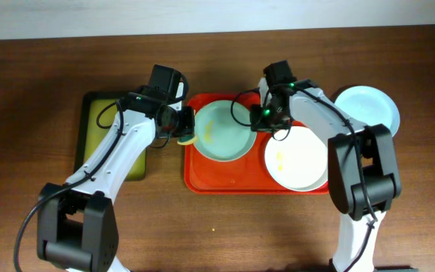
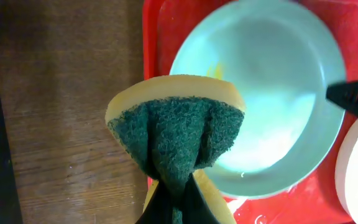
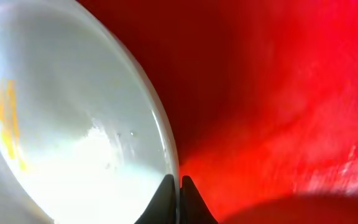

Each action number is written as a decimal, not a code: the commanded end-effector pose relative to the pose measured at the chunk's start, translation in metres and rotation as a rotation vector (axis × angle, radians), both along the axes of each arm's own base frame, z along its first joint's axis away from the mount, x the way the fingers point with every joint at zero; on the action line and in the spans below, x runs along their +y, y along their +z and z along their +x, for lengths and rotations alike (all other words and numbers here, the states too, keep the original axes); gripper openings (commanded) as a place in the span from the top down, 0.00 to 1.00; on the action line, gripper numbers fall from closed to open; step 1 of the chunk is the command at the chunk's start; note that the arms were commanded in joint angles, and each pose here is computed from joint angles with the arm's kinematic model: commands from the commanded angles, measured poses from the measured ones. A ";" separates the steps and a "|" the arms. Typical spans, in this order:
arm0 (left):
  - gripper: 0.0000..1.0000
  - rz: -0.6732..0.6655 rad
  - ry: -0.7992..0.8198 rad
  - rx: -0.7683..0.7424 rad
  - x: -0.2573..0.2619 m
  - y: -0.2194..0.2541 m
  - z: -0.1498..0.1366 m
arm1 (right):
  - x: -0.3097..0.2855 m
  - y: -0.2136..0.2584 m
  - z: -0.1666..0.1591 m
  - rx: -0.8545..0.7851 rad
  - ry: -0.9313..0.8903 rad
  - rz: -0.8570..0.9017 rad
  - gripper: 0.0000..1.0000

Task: Clean dirty plates on tray and stack at the side
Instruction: 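Grasp the light green plate rim with the right gripper, bring sponge over, then scrub the light green plate with the sponge in the left gripper, then lift the light green plate with the right gripper and stack it on the blue plate, then grasp the cream plate rim with the right gripper and pull it left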

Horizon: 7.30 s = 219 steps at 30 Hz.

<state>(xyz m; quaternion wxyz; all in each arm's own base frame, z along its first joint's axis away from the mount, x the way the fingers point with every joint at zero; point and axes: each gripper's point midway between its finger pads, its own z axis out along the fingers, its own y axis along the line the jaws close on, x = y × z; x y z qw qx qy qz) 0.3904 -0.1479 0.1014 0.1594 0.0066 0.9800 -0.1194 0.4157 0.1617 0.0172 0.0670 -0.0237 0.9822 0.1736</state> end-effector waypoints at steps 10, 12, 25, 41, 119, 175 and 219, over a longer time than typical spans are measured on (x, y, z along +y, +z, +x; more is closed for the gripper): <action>1.00 -0.011 -0.016 -0.044 -0.002 0.016 0.003 | 0.010 -0.006 -0.035 0.059 -0.006 -0.162 0.96; 1.00 -0.009 -0.018 -0.035 -0.002 0.015 0.001 | 0.005 -0.006 -0.033 0.060 -0.019 -0.170 0.96; 1.00 -0.010 -0.094 -0.031 -0.035 0.001 -0.003 | -0.054 0.014 -0.025 0.031 -0.090 -0.300 0.96; 1.00 -0.080 -0.120 -0.032 -0.067 -0.010 0.000 | -0.016 0.002 -0.040 0.083 -0.019 -0.211 0.96; 1.00 0.250 0.389 -0.059 0.121 0.050 0.037 | -0.030 0.143 -0.015 -0.348 0.078 -0.599 0.96; 1.00 0.102 0.217 -0.039 0.061 0.048 0.033 | -0.184 0.015 -0.133 0.189 -0.224 -0.285 0.50; 1.00 0.176 0.456 -0.057 0.136 0.050 0.043 | -0.049 -0.036 -0.076 -0.009 -0.239 -0.031 0.87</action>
